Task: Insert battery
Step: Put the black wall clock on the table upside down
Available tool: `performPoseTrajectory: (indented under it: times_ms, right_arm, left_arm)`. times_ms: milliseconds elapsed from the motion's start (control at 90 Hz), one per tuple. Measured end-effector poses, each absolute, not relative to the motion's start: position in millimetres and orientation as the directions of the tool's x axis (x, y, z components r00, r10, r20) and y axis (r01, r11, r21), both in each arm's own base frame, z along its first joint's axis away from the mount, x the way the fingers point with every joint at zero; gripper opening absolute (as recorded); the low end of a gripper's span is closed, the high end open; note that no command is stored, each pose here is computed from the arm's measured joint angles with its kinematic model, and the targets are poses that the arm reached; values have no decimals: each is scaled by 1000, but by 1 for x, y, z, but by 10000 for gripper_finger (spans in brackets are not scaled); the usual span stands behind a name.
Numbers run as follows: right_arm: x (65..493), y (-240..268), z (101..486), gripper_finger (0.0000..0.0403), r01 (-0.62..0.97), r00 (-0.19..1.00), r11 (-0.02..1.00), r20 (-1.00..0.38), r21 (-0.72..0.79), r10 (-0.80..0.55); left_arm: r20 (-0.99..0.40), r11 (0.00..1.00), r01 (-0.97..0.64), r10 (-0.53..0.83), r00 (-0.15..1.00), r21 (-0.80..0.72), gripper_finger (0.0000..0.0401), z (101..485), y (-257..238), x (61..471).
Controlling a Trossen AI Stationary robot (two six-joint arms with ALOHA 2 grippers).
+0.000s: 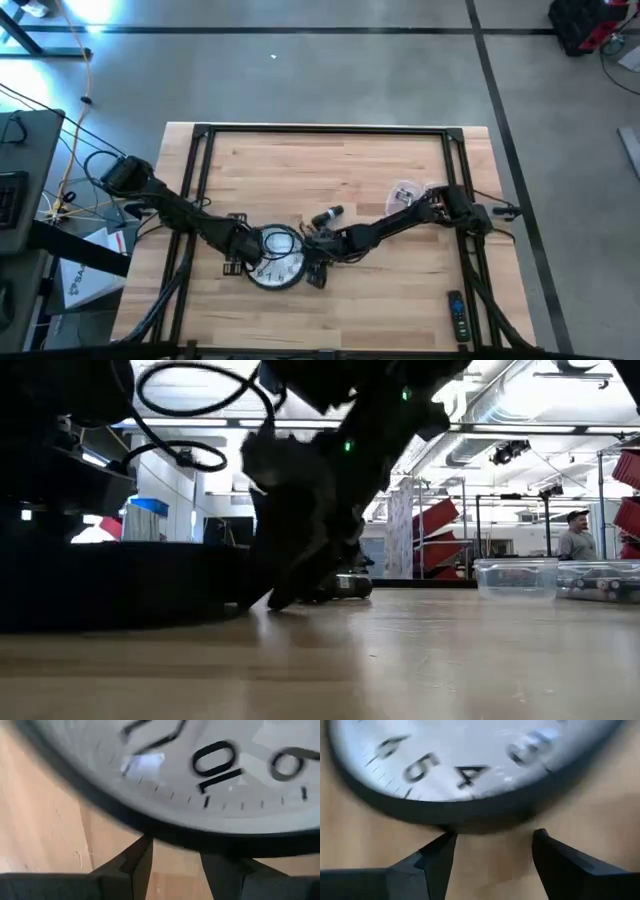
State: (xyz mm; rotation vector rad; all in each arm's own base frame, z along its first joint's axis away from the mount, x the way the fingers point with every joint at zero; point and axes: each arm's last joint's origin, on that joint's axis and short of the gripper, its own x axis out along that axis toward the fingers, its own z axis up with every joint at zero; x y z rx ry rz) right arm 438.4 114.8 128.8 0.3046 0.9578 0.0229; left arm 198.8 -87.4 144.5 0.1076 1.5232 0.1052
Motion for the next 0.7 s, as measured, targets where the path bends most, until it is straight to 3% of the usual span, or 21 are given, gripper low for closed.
performPoseTrajectory:
  times_ms: [133,411,700]
  right_arm:
    - [441,124,137,228,17,592,975,-788,220,168]
    - [438,128,144,228,139,610,982,-770,-129,-187]
    - [431,141,149,228,283,627,870,-608,-404,-487]
  left_arm:
    - [-991,992,3,126,51,126,143,145,-88,199]
    - [-990,990,12,137,42,138,143,145,-92,196]
    - [-988,990,-19,143,53,142,143,144,-93,196]
